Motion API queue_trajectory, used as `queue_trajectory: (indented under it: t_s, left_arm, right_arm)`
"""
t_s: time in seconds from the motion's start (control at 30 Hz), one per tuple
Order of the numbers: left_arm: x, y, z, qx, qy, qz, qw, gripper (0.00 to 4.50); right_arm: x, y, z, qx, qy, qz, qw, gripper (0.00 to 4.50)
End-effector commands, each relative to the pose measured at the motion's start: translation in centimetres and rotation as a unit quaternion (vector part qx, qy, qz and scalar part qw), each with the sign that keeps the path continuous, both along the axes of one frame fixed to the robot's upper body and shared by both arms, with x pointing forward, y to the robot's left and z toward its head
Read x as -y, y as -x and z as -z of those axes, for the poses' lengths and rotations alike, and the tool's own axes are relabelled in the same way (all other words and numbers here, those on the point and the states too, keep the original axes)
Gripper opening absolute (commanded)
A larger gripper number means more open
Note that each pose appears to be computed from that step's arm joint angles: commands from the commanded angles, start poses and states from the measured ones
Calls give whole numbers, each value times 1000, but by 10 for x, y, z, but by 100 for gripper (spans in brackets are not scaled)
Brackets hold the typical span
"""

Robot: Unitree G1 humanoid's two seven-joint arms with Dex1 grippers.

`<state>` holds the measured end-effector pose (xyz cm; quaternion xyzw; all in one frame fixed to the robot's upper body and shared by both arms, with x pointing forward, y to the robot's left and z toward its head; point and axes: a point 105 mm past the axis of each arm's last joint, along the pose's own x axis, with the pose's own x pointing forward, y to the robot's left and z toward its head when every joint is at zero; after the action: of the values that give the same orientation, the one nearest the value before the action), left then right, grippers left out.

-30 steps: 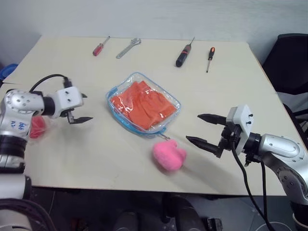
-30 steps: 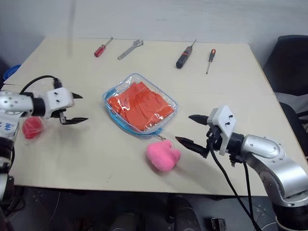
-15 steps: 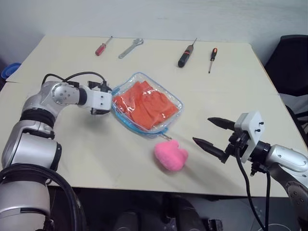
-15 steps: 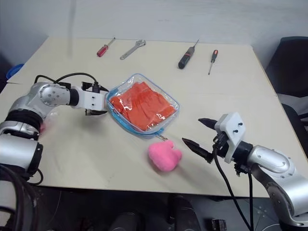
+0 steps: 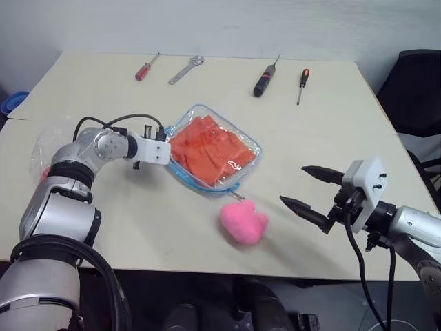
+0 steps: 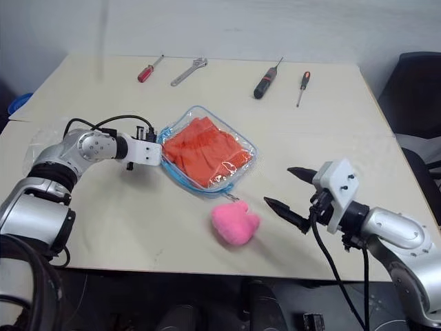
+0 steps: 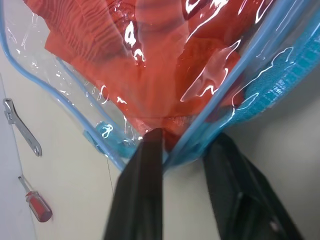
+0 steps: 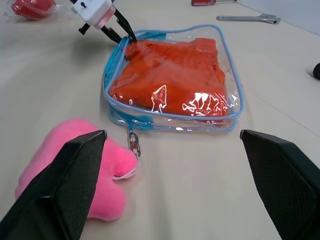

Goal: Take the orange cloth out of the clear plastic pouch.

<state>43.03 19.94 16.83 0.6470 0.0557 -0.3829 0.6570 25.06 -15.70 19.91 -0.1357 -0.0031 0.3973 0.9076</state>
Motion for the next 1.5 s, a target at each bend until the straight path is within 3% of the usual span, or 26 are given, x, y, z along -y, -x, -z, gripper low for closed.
queue_trajectory:
  t_s: [0.03, 0.17, 0.4, 0.6, 0.73, 0.83, 1.07, 1.23, 1.37, 1.5]
  left_arm:
    - [3, 11, 11, -95, 51, -4, 994, 3]
    - [21, 28, 20, -194, 123, -8, 973, 3]
    - [51, 70, 29, -198, 168, -120, 958, 3]
    - [55, 59, 33, -127, 244, -243, 930, 3]
    - [61, 56, 37, -132, 290, -286, 904, 3]
    - [73, 55, 36, -140, 321, -295, 889, 3]
    - [88, 60, 31, -154, 331, -274, 889, 3]
    - [80, 64, 16, -149, 325, -248, 900, 133]
    - [71, 63, -16, -102, 334, -181, 919, 258]
    - [72, 88, -47, -183, 373, -44, 909, 258]
  right_arm:
    - [-4, 2, -8, 18, 2, -14, 1000, 450]
    - [-7, 3, -7, 13, 2, -23, 1000, 450]
    - [-11, 5, -1, 4, 11, -31, 999, 450]
    - [-15, 7, 0, -2, 8, -36, 999, 450]
    - [-15, 6, 0, -3, 13, -38, 999, 450]
    - [-14, 5, 0, -4, 16, -40, 999, 450]
    - [-15, 0, 0, -3, 19, -43, 999, 450]
    - [-16, -3, 0, 0, 17, -43, 999, 450]
    - [-15, -3, 1, -2, 13, -42, 999, 450]
    - [-15, -5, 0, 0, 10, -38, 999, 450]
